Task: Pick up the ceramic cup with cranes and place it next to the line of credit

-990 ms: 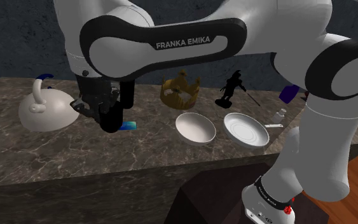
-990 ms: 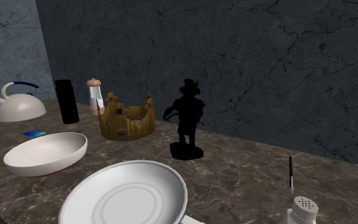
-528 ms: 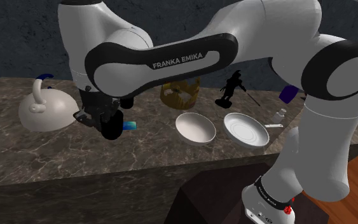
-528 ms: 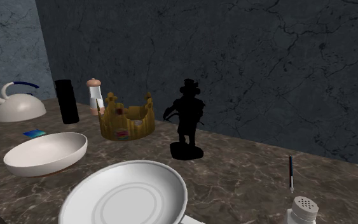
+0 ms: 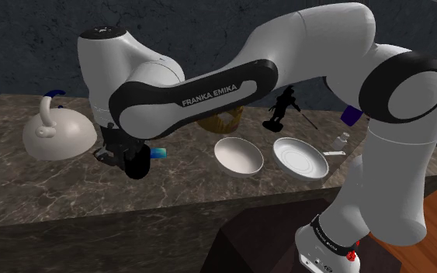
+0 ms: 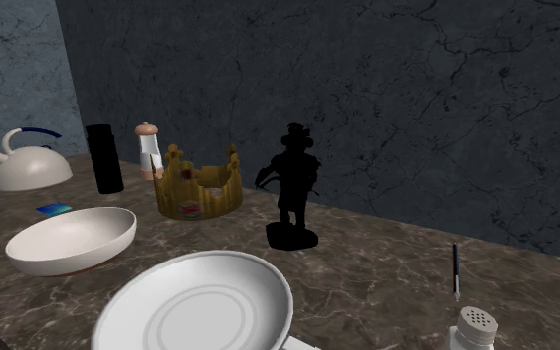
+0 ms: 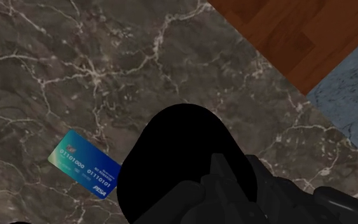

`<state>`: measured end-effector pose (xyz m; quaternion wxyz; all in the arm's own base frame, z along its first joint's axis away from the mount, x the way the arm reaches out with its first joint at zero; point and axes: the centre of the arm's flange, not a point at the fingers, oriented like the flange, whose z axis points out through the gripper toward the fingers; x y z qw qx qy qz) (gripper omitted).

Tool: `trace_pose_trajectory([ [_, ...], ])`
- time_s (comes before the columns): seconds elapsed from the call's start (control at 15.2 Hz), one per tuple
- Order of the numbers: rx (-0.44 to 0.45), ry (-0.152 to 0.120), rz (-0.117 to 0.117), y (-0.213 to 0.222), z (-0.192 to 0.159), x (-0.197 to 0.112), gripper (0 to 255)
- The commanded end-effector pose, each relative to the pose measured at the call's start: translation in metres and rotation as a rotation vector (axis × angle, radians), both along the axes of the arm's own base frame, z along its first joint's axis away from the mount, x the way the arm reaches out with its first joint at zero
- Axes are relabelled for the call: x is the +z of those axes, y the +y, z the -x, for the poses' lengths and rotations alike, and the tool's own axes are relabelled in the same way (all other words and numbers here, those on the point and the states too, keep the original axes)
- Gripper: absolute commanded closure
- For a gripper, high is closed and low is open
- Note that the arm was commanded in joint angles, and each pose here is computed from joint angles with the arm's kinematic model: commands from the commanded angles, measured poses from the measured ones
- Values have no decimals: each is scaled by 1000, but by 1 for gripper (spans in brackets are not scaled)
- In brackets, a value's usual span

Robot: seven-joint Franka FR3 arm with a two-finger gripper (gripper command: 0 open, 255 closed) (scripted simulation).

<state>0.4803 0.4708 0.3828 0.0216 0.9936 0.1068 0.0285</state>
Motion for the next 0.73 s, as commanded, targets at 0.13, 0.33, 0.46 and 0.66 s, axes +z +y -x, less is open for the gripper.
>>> trace_pose_trajectory([
  [0.13,0,-1,-1,-1,1,-17,255],
  [0.33,0,-1,-1,-1,1,-17,255],
  [0.46,0,-1,-1,-1,1,-17,255],
  [0.66,0,-1,-1,-1,1,-17,0],
])
